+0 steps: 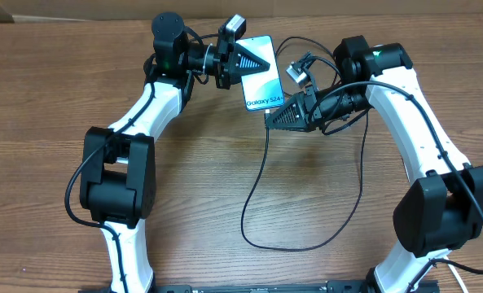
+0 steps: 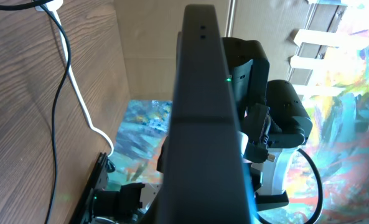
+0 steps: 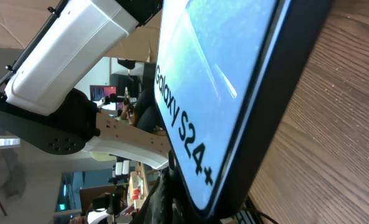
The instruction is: Plug charger to phone and switch on socket
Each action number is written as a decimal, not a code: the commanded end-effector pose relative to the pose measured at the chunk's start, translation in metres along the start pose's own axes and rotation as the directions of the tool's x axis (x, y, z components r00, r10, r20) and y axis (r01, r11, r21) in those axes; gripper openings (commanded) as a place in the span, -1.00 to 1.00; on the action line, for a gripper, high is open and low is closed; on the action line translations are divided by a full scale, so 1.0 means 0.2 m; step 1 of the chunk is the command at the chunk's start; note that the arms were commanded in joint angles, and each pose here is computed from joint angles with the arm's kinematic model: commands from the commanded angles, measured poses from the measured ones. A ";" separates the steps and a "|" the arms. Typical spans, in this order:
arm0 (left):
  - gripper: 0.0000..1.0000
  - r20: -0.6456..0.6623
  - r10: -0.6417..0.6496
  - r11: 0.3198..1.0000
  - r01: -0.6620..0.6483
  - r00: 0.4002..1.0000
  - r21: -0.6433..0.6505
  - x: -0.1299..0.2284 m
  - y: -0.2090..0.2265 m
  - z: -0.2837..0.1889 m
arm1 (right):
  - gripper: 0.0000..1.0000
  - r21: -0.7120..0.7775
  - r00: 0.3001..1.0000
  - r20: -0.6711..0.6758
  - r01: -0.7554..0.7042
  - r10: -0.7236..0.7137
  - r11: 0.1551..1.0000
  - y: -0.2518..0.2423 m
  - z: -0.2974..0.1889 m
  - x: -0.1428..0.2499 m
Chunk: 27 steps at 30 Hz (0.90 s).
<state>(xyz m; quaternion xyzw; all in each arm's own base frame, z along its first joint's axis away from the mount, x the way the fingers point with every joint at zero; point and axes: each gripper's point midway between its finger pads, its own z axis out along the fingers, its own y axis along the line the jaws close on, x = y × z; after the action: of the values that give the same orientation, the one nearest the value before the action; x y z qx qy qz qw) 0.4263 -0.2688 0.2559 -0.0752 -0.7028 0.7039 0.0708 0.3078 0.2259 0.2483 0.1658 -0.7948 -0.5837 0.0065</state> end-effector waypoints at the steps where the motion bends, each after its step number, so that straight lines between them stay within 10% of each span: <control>1: -0.92 -0.021 0.024 1.000 -0.024 1.000 -0.002 0.01 -0.06 0.01 | -0.93 -0.012 0.998 0.020 0.061 -0.061 0.998 0.08 -0.02 -0.01; 27: -0.92 -0.035 0.015 1.000 -0.015 0.999 -0.002 0.03 -0.06 0.04 | -0.93 -0.017 0.997 0.061 0.058 -0.057 0.998 0.07 -0.08 -0.05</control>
<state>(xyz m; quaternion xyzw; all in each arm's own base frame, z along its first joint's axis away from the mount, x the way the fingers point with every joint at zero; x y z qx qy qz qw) 0.4246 -0.2725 0.2560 -0.0689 -0.7033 0.7029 0.0806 0.3116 0.2235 0.2495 0.1647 -0.7928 -0.5868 -0.0018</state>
